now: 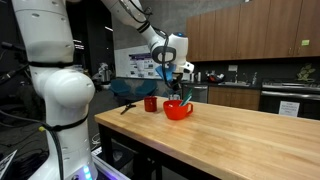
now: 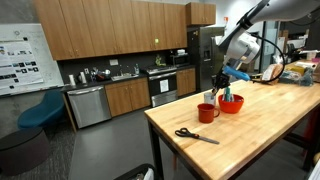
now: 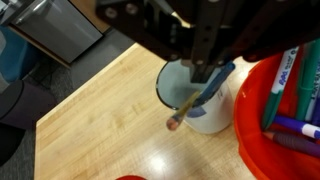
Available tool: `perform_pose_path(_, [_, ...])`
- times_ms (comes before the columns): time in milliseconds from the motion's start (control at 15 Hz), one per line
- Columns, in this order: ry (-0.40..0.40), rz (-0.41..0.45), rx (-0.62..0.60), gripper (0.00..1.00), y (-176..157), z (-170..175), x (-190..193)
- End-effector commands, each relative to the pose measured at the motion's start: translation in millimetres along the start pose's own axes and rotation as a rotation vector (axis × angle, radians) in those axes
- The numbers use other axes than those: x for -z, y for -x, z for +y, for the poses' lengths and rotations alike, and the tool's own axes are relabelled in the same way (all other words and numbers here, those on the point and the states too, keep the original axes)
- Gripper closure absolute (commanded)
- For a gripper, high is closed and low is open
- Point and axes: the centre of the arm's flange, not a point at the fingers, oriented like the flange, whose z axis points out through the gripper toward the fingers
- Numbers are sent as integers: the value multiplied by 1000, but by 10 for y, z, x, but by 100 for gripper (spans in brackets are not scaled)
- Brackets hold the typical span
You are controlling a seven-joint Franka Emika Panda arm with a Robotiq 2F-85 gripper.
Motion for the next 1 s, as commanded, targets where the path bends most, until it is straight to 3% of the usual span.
perform_pose_path(0, [-8,16,-4,100,-49,-55,94])
perform_pose_path(67, [-7,19,-3,100,-58,-60,100])
perform_pose_path(133, [-7,19,-3,74,-71,-61,100])
perform_pose_path(200, [-7,20,-6,73,-79,-58,100])
perform_pose_path(400, [7,29,-9,57,-82,-18,110])
perform_pose_path(933, [5,5,-21,1,60,29,74])
